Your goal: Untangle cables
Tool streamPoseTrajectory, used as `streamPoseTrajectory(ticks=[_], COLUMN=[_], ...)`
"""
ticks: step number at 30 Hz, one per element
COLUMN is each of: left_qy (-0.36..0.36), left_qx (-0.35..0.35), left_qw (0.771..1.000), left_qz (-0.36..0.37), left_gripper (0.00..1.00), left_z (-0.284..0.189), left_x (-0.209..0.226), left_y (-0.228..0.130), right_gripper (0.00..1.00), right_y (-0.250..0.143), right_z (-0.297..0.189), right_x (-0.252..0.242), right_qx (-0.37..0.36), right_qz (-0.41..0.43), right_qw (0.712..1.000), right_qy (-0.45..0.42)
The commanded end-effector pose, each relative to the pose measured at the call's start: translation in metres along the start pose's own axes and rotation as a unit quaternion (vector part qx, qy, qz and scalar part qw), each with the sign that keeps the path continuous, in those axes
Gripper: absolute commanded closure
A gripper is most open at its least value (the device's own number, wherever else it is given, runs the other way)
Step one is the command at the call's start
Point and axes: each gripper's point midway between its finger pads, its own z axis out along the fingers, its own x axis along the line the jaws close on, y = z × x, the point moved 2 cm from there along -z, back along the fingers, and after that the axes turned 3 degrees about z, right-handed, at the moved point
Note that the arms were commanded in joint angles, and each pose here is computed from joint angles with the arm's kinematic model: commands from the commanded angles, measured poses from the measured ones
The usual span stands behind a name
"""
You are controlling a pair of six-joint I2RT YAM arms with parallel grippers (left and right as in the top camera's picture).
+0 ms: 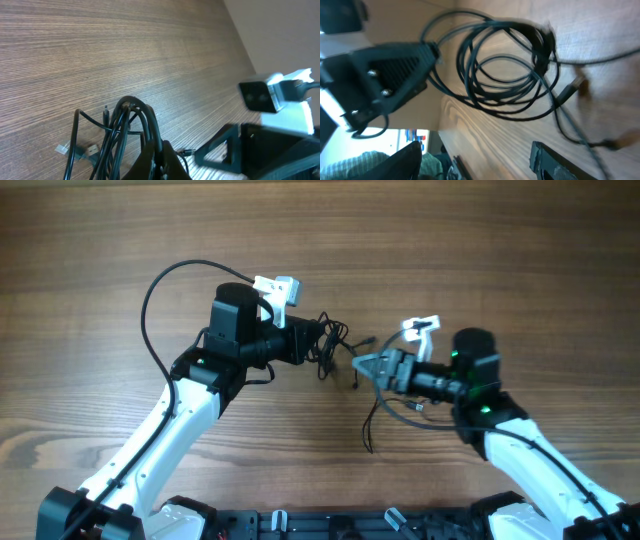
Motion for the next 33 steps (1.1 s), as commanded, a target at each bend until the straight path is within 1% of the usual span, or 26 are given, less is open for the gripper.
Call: streamPoseTrajectory(ticks=[1,2,4,7,9,10,12,14,16,18,20,22,23,24,27,29,31,32,33], left_qy=[-0.011,-0.009,-0.006,0.0,0.006,0.015,0.04,0.055,0.055,0.031,-0.016,-0.082,-0.099,-0.101,-0.069,-0.024,0.029,0.066,0.097], left_qx=[-0.003,-0.008,-0.02,-0.046,-0.054,-0.056,-0.059,-0.056,-0.052,-0.045,-0.04,-0.041,-0.042,-0.043,-0.029,-0.001,0.025,0.038,0.045], left_qw=[1.0,1.0,1.0,0.999,0.998,0.997,0.985,0.971,0.951,0.93,0.928,0.94,0.942,0.944,0.952,0.953,0.948,0.941,0.934], left_qz=[0.015,0.015,0.016,0.015,-0.011,-0.046,-0.156,-0.225,-0.301,-0.364,-0.369,-0.33,-0.317,-0.312,-0.295,-0.303,-0.316,-0.329,-0.342], left_gripper=[0.96,0.96,0.96,0.96,0.96,0.96,0.96,0.96,0.96,0.96,0.96,0.96,0.96,0.96,0.96,0.94,0.92,0.85,0.73], left_z=[-0.002,-0.005,-0.012,-0.025,-0.031,-0.033,-0.034,-0.033,-0.029,-0.025,-0.021,-0.019,-0.017,-0.016,-0.005,0.004,0.009,0.009,0.009], left_x=[-0.002,-0.002,-0.001,0.001,0.005,0.01,0.027,0.039,0.049,0.05,0.042,0.025,0.021,0.022,0.038,0.058,0.08,0.095,0.106], left_y=[0.002,0.004,0.01,0.021,0.024,0.025,0.023,0.019,0.015,0.016,0.025,0.039,0.043,0.044,0.03,0.008,-0.015,-0.028,-0.037], right_gripper=[0.3,0.33,0.36,0.36,0.36,0.36,0.36,0.36,0.36,0.36,0.36,0.36,0.38,0.41,0.44,0.43,0.43,0.43,0.42], right_y=[0.016,0.017,0.019,0.019,0.018,0.018,0.017,0.017,0.016,0.016,0.016,0.016,0.016,0.015,0.014,0.013,0.013,0.012,0.012], right_z=[0.011,0.012,0.013,0.013,0.013,0.013,0.012,0.012,0.012,0.011,0.011,0.011,0.011,0.011,0.011,0.011,0.01,0.01,0.01], right_x=[-0.014,-0.016,-0.017,-0.016,-0.017,-0.019,-0.023,-0.025,-0.026,-0.028,-0.029,-0.03,-0.03,-0.03,-0.032,-0.033,-0.034,-0.034,-0.034], right_qx=[-0.093,-0.109,-0.125,-0.125,-0.124,-0.125,-0.125,-0.125,-0.124,-0.126,-0.126,-0.124,-0.123,-0.122,-0.12,-0.119,-0.118,-0.117,-0.117], right_qz=[0.095,0.117,0.142,0.14,0.137,0.137,0.13,0.132,0.133,0.135,0.124,0.101,0.098,0.098,0.1,0.102,0.103,0.104,0.104], right_qw=[0.989,0.984,0.979,0.979,0.98,0.979,0.979,0.979,0.978,0.977,0.978,0.981,0.981,0.981,0.98,0.98,0.98,0.98,0.98], right_qy=[-0.065,-0.072,-0.077,-0.075,-0.079,-0.084,-0.093,-0.097,-0.1,-0.104,-0.11,-0.113,-0.114,-0.116,-0.119,-0.121,-0.123,-0.124,-0.124])
